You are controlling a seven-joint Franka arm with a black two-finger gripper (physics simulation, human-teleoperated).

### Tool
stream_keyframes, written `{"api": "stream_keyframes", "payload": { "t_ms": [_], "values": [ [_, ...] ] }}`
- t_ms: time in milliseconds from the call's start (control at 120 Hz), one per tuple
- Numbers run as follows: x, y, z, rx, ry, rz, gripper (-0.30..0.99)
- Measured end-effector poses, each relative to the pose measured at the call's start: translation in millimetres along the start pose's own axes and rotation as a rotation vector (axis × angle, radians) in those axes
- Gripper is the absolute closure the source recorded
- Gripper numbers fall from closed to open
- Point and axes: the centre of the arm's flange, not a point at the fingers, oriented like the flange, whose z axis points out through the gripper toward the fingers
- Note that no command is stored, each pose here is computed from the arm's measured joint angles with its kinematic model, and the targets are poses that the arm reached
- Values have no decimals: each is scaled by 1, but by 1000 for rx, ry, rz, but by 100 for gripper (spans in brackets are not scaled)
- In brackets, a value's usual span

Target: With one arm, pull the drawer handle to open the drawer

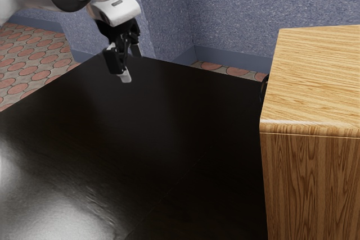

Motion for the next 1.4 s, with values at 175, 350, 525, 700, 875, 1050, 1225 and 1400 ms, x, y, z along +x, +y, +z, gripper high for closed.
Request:
{"api": "stream_keyframes", "payload": {
  "t_ms": [175,350,525,700,875,1050,1225,1400],
  "values": [
    [-8,2,14,-33,-13,21,0],
    [-28,32,5,-54,-2,49,0],
    [-3,21,10,58,48,312,0],
    [37,21,15,126,135,591,1],
    [57,14,17,183,305,812,5],
    [109,22,20,234,373,1072,15],
    [145,38,15,282,410,1284,21],
    [165,46,11,328,448,1422,24]
  ]
}}
